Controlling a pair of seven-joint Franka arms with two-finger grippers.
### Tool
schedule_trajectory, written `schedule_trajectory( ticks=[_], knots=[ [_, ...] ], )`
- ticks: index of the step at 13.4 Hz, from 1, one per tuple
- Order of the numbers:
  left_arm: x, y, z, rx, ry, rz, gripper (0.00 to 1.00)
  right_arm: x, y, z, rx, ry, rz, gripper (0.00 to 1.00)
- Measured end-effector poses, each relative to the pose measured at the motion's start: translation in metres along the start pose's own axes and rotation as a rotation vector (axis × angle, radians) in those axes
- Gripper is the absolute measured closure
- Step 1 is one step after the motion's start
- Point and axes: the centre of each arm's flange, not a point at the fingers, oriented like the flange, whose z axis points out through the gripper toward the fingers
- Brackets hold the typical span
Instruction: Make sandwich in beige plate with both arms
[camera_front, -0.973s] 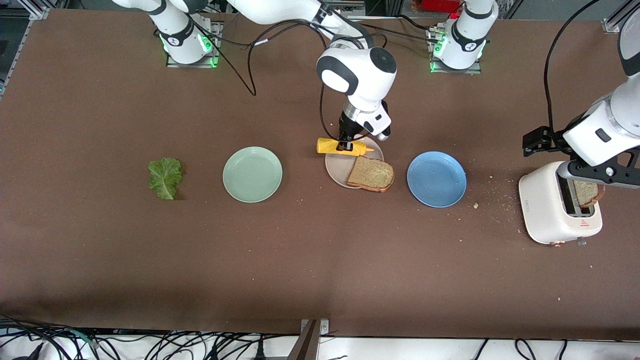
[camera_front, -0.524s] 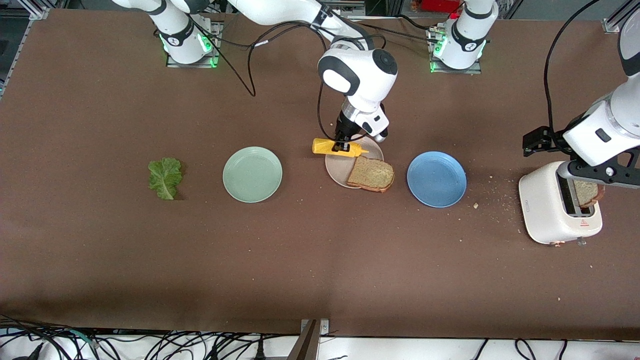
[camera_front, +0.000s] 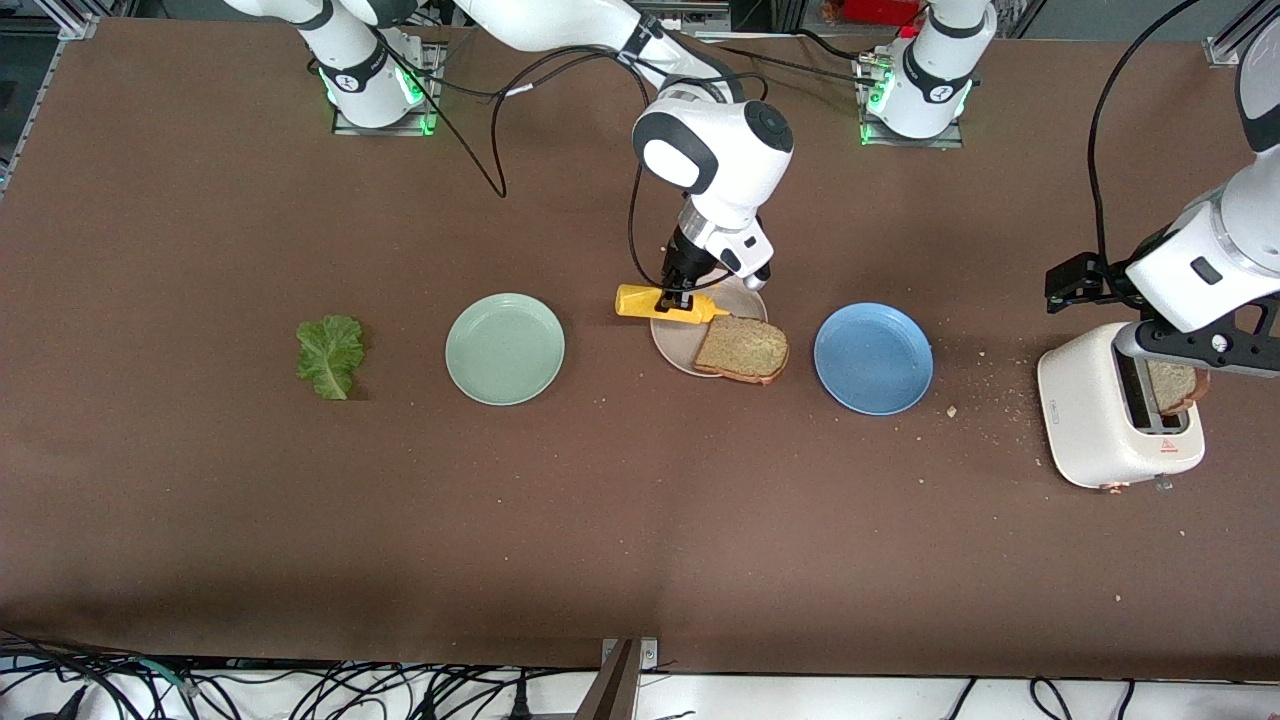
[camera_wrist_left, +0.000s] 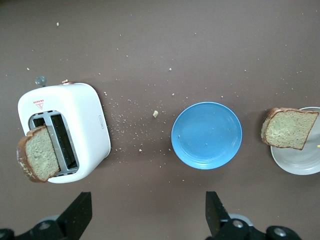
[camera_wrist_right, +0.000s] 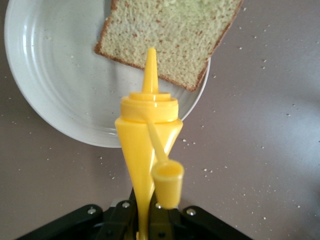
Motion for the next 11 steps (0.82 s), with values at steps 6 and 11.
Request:
schedule_trajectory(
  ticks=[6, 11],
  knots=[
    [0.000, 0.000, 0.000, 0.000, 0.000, 0.000, 0.00, -0.032, 0.044, -0.007, 0.186, 0.120, 0.136, 0.92],
    [0.000, 0.000, 0.000, 0.000, 0.000, 0.000, 0.00, -0.068, 0.082, -0.014, 0.260, 0.188, 0.185, 0.92]
  ],
)
